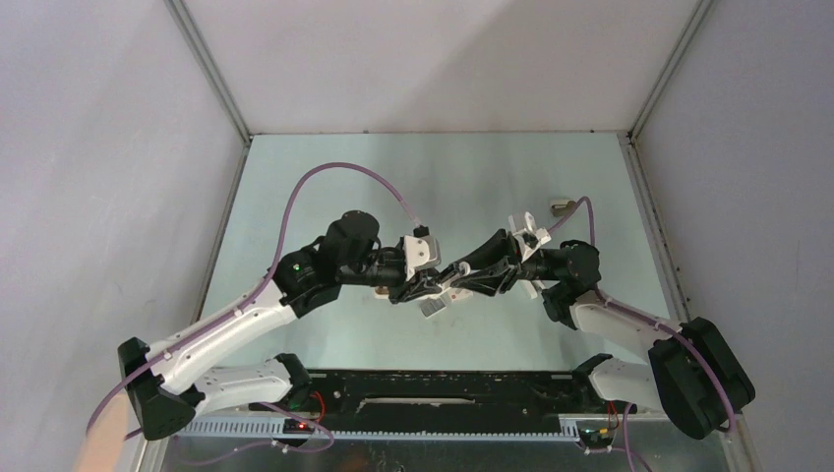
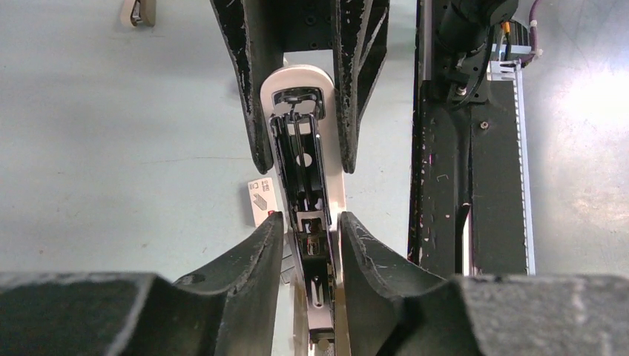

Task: Load the staples into the stapler

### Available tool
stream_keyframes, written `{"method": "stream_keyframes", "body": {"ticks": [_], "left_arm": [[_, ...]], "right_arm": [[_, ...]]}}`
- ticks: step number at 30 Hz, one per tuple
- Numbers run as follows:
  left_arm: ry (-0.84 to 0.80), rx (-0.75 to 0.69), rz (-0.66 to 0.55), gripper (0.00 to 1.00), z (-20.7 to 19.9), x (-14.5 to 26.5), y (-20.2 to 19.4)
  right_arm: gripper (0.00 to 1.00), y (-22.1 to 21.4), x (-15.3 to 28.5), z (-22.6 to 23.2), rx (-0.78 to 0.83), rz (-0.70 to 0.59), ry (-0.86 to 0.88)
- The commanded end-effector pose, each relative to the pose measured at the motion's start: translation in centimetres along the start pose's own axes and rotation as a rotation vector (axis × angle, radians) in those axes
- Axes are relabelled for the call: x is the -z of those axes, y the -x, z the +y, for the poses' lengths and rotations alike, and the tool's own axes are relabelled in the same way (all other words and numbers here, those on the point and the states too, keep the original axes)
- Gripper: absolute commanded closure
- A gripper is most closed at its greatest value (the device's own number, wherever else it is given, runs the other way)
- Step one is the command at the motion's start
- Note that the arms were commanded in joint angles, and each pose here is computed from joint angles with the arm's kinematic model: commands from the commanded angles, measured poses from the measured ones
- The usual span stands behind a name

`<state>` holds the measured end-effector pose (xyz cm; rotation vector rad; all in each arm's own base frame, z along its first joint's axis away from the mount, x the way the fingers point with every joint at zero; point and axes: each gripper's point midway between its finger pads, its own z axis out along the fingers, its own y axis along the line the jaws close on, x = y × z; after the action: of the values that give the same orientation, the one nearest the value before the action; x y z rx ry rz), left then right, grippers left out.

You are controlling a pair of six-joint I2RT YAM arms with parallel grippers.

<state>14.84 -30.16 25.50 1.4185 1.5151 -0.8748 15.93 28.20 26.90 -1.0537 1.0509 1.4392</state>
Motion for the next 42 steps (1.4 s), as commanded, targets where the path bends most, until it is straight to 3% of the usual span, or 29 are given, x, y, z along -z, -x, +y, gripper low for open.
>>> {"method": "stream_keyframes", "body": {"ticks": [1, 9, 15, 19, 23, 29, 37, 42], "left_arm": [[0.000, -0.028, 0.014, 0.61, -0.1, -0.2, -0.4], [0.011, -0.027, 0.053, 0.66, 0.1, -0.2, -1.2], [0.005, -0.050, 0.134, 0.89, 0.2, 0.3, -2.2], [0.063, -0.077, 0.201, 0.93, 1.3, 1.1, -3.1], [0.114, -0.114, 0.267, 0.96, 2.3, 2.1, -4.0], [0.210, -0.153, 0.431, 0.96, 4.2, 3.4, -7.1], [0.270, -0.153, 0.686, 0.96, 7.0, 4.2, -12.8], [0.268, -0.093, 0.807, 0.95, 8.9, 3.8, -16.6]], "right_arm": [[1.00, 2.5, -0.7, 0.2, 0.121, -0.052, 0.030], [1.00, 2.4, -0.8, 0.2, 0.117, -0.051, 0.028], [0.98, 2.1, -0.7, -0.1, 0.110, -0.042, 0.024], [0.83, 1.6, -0.5, -0.4, 0.090, -0.027, 0.022], [0.46, 1.3, 0.1, -0.9, 0.071, -0.037, -0.026], [0.18, 0.9, 2.0, -3.0, 0.027, -0.042, -0.207], [0.12, -2.6, 6.7, -6.5, -0.036, 0.119, -0.623], [0.12, -3.7, 9.6, -7.2, -0.130, 0.151, -0.800]]}}
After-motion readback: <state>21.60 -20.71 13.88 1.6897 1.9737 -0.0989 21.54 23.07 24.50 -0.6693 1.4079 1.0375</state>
